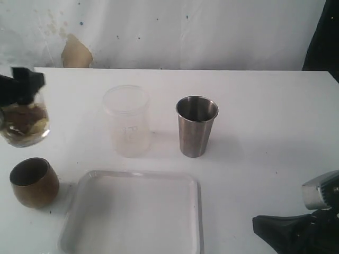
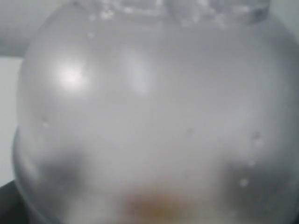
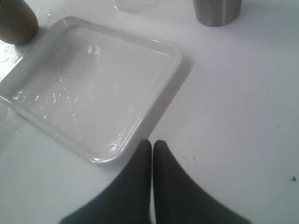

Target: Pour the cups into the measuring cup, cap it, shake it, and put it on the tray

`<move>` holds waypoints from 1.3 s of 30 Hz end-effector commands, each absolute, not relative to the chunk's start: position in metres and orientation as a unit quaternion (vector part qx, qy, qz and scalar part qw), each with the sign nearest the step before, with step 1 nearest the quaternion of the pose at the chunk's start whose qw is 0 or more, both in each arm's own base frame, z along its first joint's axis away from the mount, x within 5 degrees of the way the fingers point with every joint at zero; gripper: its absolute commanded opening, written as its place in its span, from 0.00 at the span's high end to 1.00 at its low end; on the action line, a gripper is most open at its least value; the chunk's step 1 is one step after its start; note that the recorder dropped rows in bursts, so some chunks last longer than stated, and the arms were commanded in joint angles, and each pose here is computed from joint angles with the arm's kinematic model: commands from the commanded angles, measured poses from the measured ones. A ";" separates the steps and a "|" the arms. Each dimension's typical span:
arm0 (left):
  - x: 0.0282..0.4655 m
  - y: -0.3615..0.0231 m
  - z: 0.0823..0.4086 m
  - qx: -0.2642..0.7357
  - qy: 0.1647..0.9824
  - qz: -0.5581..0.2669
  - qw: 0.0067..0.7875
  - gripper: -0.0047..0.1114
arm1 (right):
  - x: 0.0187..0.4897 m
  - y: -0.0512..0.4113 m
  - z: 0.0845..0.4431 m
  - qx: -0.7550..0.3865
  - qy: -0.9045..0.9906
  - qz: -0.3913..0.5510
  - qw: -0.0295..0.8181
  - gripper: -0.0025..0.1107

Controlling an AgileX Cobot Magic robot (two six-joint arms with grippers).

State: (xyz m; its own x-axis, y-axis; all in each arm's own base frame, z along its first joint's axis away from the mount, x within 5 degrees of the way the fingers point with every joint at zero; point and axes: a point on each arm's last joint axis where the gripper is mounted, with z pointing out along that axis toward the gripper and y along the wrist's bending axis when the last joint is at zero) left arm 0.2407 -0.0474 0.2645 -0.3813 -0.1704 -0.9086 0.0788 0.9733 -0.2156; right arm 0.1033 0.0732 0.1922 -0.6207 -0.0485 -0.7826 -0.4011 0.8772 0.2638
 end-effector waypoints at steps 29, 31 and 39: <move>0.296 -0.056 0.282 0.260 0.843 0.068 0.466 0.96 | 0.103 0.072 0.193 -0.128 0.871 0.212 0.425 0.98; 0.300 -0.060 0.283 0.292 0.836 0.085 0.456 0.96 | 0.103 0.072 0.193 -0.131 0.870 0.211 0.426 0.98; 0.317 -0.081 0.285 0.378 0.814 0.174 0.404 0.96 | 0.103 0.072 0.193 -0.131 0.869 0.211 0.427 0.98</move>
